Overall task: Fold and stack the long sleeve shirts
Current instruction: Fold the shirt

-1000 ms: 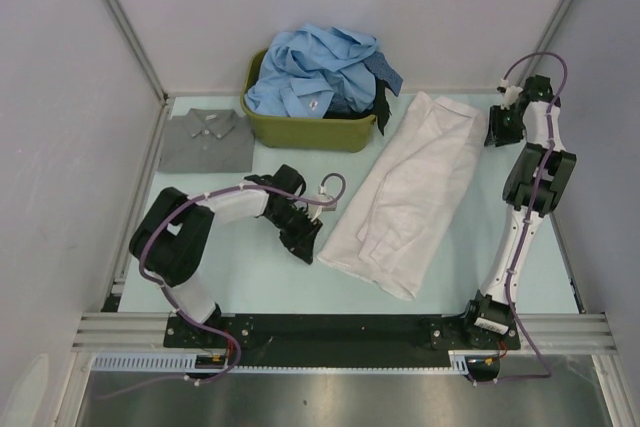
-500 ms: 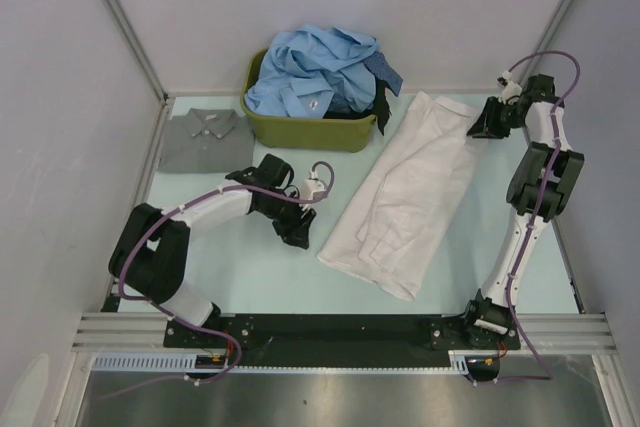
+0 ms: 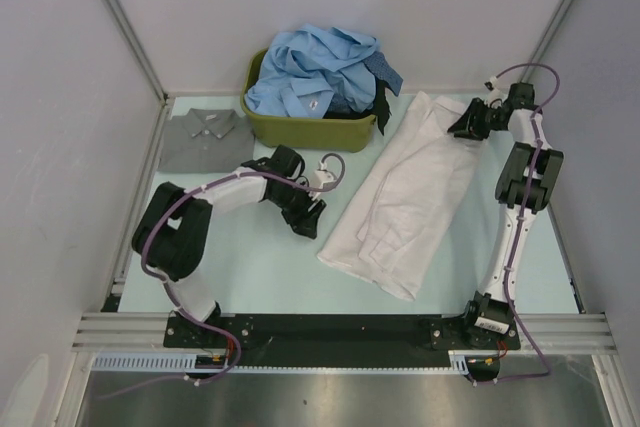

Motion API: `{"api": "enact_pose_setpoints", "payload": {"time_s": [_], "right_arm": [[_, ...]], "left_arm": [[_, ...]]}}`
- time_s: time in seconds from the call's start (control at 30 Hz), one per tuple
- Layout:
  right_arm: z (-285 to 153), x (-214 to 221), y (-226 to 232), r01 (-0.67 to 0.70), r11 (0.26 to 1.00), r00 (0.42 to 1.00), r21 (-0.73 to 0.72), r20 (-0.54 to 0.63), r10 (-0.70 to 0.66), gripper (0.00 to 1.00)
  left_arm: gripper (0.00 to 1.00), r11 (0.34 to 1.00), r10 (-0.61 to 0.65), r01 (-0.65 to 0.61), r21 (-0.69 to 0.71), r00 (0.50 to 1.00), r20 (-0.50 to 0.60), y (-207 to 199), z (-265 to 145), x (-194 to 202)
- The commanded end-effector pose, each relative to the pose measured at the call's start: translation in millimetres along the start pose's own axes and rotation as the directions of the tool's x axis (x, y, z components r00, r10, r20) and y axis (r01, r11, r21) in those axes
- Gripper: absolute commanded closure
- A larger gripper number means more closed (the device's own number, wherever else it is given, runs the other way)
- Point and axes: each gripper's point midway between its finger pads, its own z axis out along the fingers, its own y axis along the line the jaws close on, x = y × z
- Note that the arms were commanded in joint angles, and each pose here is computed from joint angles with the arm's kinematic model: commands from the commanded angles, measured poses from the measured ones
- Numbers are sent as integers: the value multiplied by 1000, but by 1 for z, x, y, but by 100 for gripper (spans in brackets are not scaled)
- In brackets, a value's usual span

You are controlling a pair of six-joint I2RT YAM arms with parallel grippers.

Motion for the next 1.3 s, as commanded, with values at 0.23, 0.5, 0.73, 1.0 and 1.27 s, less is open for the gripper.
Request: {"api": "enact_pose_setpoints", "payload": {"time_s": [0.23,0.5,0.73,1.0,1.27], "right_arm": [[-96,-69,27,0,991,981,136,191,-27,34],[-96,32,-6,-210,955,977,208,68,200,36],[-60,65,-26,-276,935,959,222,-1,284,44],[-47,25,-53,-207,943,978,260,55,199,100],[-29,-12,-62,-122,968,991,221,85,105,99]], "left_arm": [[39,999,-14,12,35,999,44,1,28,-47],[40,999,-36,35,30,998,47,2,34,-40],[40,996,-58,55,69,998,30,-4,41,-35],[50,977,-97,94,192,995,7,-33,65,-42],[57,945,-153,154,290,988,-24,-55,89,-52]]}}
